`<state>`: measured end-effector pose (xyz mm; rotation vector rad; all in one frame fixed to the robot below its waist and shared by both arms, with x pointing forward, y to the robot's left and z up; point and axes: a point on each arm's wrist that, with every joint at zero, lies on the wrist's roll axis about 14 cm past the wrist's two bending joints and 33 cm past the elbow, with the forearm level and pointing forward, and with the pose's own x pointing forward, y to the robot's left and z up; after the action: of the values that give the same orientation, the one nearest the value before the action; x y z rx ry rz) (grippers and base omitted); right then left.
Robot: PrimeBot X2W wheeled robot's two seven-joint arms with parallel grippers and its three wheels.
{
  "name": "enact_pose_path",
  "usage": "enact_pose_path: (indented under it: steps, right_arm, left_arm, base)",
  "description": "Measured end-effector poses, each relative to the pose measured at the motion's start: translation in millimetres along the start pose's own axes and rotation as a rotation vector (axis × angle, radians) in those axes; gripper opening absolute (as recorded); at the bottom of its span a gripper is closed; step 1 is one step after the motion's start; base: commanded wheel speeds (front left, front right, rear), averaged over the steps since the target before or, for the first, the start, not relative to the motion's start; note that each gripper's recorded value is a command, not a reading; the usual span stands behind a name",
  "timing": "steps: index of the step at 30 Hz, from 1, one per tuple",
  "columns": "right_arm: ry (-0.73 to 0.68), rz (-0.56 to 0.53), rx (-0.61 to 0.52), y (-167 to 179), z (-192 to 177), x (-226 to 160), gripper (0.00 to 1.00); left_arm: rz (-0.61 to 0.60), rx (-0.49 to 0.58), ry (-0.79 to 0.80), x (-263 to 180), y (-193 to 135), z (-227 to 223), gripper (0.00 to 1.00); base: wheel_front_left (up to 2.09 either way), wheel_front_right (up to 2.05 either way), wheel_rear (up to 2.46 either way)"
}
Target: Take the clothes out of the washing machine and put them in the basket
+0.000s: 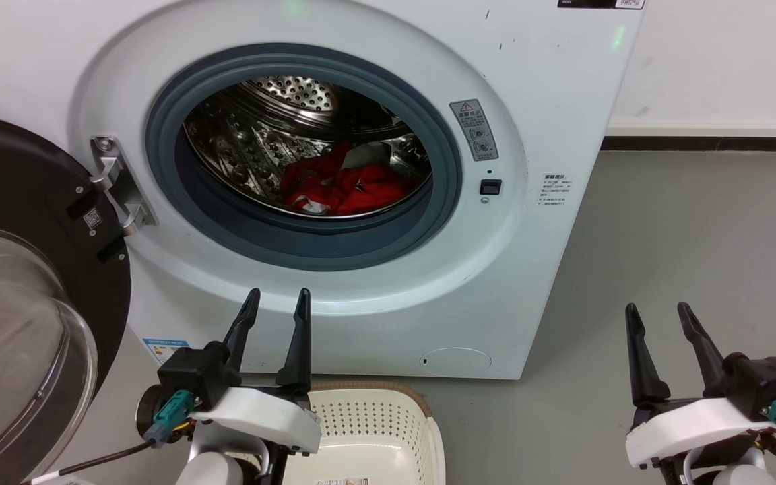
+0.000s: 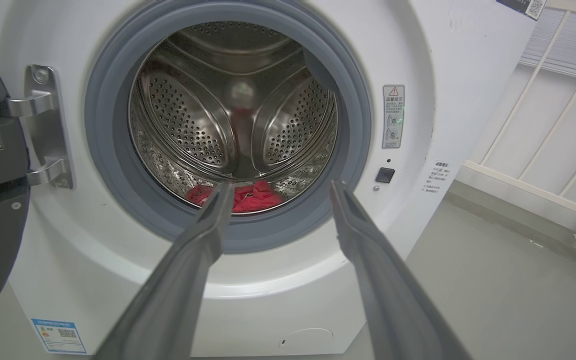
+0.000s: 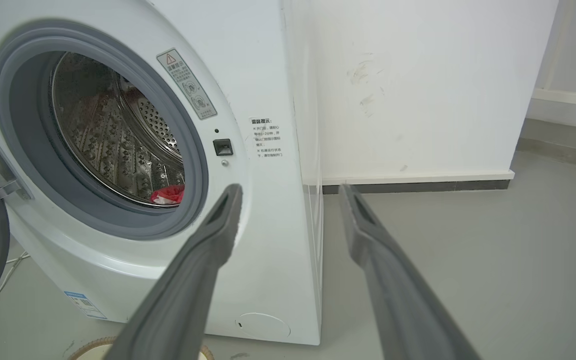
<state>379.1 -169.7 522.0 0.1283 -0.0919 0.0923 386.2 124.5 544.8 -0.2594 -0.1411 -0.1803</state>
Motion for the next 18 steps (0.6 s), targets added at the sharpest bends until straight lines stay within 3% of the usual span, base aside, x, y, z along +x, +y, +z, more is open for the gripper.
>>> enact_pose_path:
  steps: [18]
  right_arm:
    - [-0.002, 0.033, -0.118, 6.0, -0.7, 0.5, 1.00]
  left_arm:
    - [-0.001, 0.136, -0.012, -4.3, 0.2, -1.0, 1.00]
  base:
    - [0.00, 0.00, 0.00]
